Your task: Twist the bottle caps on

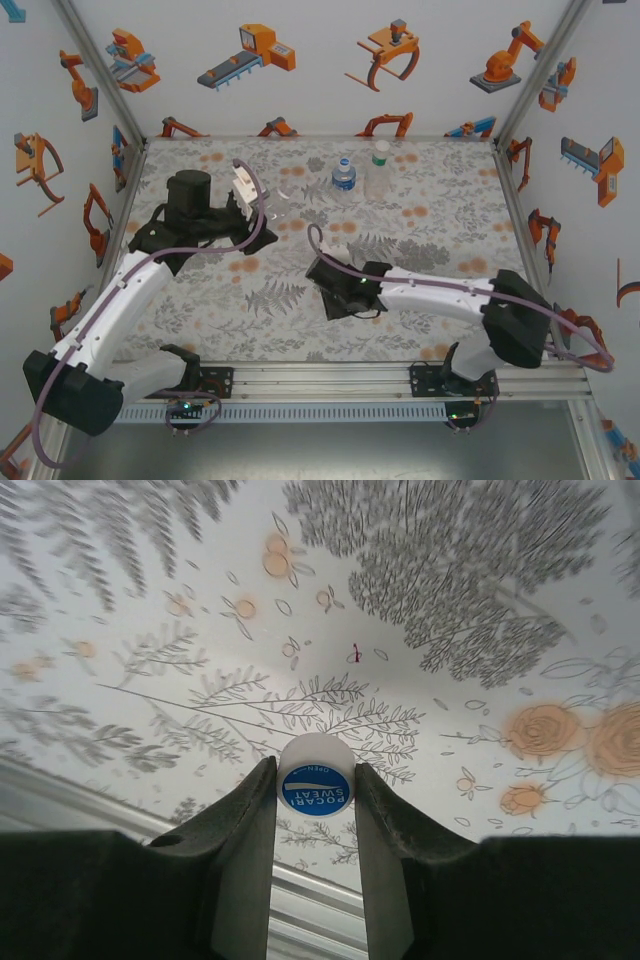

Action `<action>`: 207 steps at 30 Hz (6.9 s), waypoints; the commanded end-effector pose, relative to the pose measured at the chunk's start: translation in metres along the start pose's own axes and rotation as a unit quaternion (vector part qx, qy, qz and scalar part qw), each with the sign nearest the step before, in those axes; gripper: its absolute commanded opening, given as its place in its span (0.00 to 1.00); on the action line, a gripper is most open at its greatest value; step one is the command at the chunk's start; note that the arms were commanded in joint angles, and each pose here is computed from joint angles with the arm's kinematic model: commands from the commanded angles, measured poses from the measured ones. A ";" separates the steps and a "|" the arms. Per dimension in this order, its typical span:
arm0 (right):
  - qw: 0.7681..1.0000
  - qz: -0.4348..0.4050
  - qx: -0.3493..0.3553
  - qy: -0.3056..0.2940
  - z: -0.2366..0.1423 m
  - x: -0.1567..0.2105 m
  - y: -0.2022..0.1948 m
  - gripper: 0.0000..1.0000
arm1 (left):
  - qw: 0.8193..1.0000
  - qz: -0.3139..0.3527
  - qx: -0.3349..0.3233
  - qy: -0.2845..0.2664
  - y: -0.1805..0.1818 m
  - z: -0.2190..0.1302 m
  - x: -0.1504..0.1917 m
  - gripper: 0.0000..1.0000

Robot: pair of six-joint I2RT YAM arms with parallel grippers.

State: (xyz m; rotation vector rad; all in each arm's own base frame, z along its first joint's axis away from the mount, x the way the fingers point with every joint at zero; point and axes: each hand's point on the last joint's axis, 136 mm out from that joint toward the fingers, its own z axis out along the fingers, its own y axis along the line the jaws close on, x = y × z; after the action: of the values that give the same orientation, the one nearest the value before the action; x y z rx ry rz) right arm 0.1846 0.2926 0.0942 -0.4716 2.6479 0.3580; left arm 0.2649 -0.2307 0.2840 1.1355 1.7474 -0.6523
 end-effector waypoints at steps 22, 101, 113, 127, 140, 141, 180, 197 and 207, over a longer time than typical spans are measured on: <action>0.782 -0.454 -0.227 -0.362 -0.273 -0.069 0.060 0.01 | 0.944 0.235 0.229 -0.004 -0.127 -0.006 0.015 0.00; 0.905 0.027 -0.304 -0.295 -0.193 -0.096 0.046 0.00 | 0.935 0.260 0.237 -0.045 -0.143 -0.011 0.005 0.00; 0.890 0.352 -0.267 -0.110 -0.134 -0.077 0.024 0.00 | 0.944 0.258 0.200 -0.041 -0.130 -0.001 0.004 0.00; 0.854 0.412 -0.269 -0.172 -0.119 -0.100 0.014 0.00 | 0.968 0.199 0.150 -0.016 -0.108 0.016 -0.002 0.00; 0.871 0.289 -0.284 -0.277 -0.157 -0.123 0.014 0.00 | 0.967 0.199 0.160 -0.019 -0.110 0.019 0.003 0.00; 0.874 0.267 -0.287 -0.287 -0.163 -0.125 0.017 0.00 | 0.967 0.196 0.162 -0.020 -0.110 0.019 0.002 0.00; 0.844 -0.119 -0.314 -0.417 -0.224 -0.111 0.054 0.00 | 0.952 0.186 0.212 -0.117 -0.133 -0.006 -0.040 0.00; 0.889 0.287 -0.225 -0.276 -0.164 -0.128 0.009 0.00 | 0.979 0.163 0.072 -0.102 -0.081 0.026 -0.053 0.00; 0.901 0.274 -0.162 -0.293 -0.153 -0.126 0.002 0.00 | 0.980 0.153 0.078 -0.096 -0.083 0.032 -0.053 0.00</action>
State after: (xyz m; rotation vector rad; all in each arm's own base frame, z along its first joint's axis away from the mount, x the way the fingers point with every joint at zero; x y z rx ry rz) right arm 0.2485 0.2722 0.3248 0.3461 1.9204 1.0501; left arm 0.2128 -0.2930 0.2451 1.4458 1.5915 -0.6390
